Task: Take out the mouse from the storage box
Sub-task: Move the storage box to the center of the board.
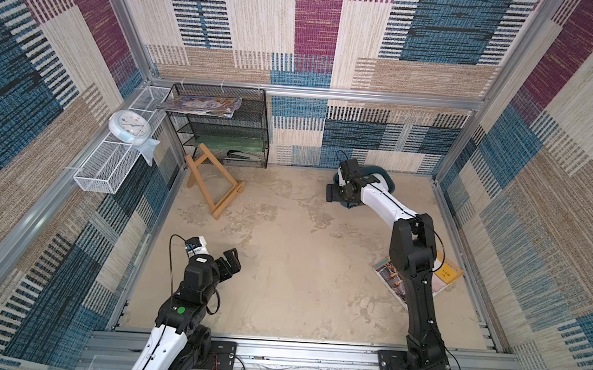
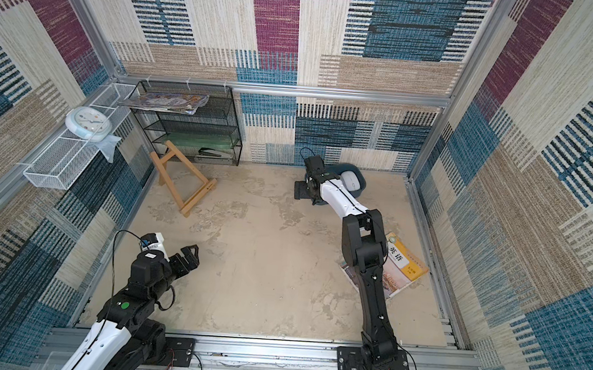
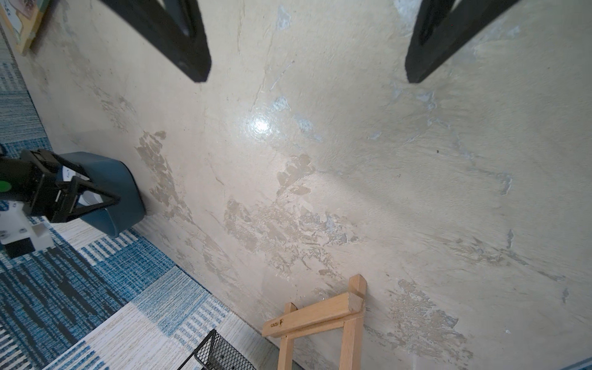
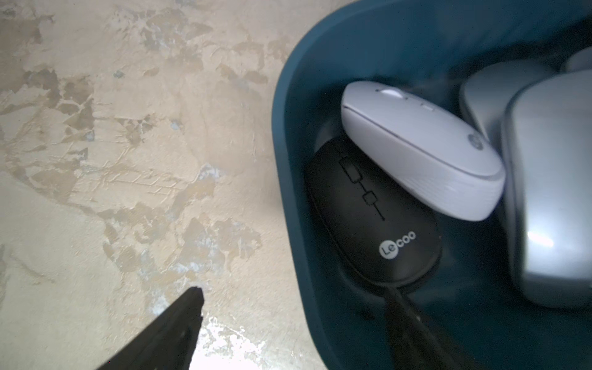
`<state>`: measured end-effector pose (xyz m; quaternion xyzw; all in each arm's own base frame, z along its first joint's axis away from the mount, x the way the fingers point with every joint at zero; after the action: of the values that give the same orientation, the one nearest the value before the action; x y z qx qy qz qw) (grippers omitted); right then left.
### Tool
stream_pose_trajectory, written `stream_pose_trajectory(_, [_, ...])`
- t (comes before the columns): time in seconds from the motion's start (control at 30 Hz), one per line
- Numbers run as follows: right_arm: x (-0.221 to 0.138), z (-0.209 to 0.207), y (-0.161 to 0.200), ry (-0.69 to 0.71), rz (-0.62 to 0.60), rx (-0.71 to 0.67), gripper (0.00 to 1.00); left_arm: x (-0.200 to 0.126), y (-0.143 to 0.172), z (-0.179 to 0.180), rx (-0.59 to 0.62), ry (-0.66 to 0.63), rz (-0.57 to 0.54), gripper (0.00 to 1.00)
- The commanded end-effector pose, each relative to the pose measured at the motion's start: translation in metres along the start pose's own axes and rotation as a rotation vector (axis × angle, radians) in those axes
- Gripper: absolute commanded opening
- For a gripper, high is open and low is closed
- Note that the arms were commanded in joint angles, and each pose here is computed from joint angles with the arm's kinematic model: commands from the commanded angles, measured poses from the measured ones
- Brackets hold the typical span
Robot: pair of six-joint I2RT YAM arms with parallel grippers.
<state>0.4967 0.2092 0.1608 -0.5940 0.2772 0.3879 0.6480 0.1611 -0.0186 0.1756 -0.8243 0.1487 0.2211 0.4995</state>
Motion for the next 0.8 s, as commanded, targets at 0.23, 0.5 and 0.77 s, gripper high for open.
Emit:
stream_pose_trajectory(0.23, [-0.013, 0.019, 0.038, -0.081, 0.062, -0.009, 0.89, -0.001, -0.006, -0.007, 0.030, 0.039, 0.007, 0.99])
stream_pose_trajectory(0.5, [-0.044, 0.034, 0.074, -0.201, 0.055, 0.028, 0.88, 0.003, -0.010, -0.013, 0.011, 0.040, 0.071, 0.99])
stream_pose_trajectory(0.77, [-0.082, 0.063, 0.116, -0.343, 0.053, 0.031, 0.88, 0.017, -0.019, -0.029, -0.045, 0.092, 0.164, 0.99])
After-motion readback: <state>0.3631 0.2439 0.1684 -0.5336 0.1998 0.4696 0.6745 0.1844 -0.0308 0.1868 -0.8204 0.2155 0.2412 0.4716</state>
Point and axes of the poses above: each gripper's point midway between its finger pads, its own x axis out along the fingers, its own z axis along the line the jaws close on, y = z × x, the point moved 10 cm from there along -x, back along the fingers, and after that the axes turned 5 degrees about x, right-handed, at the moved point
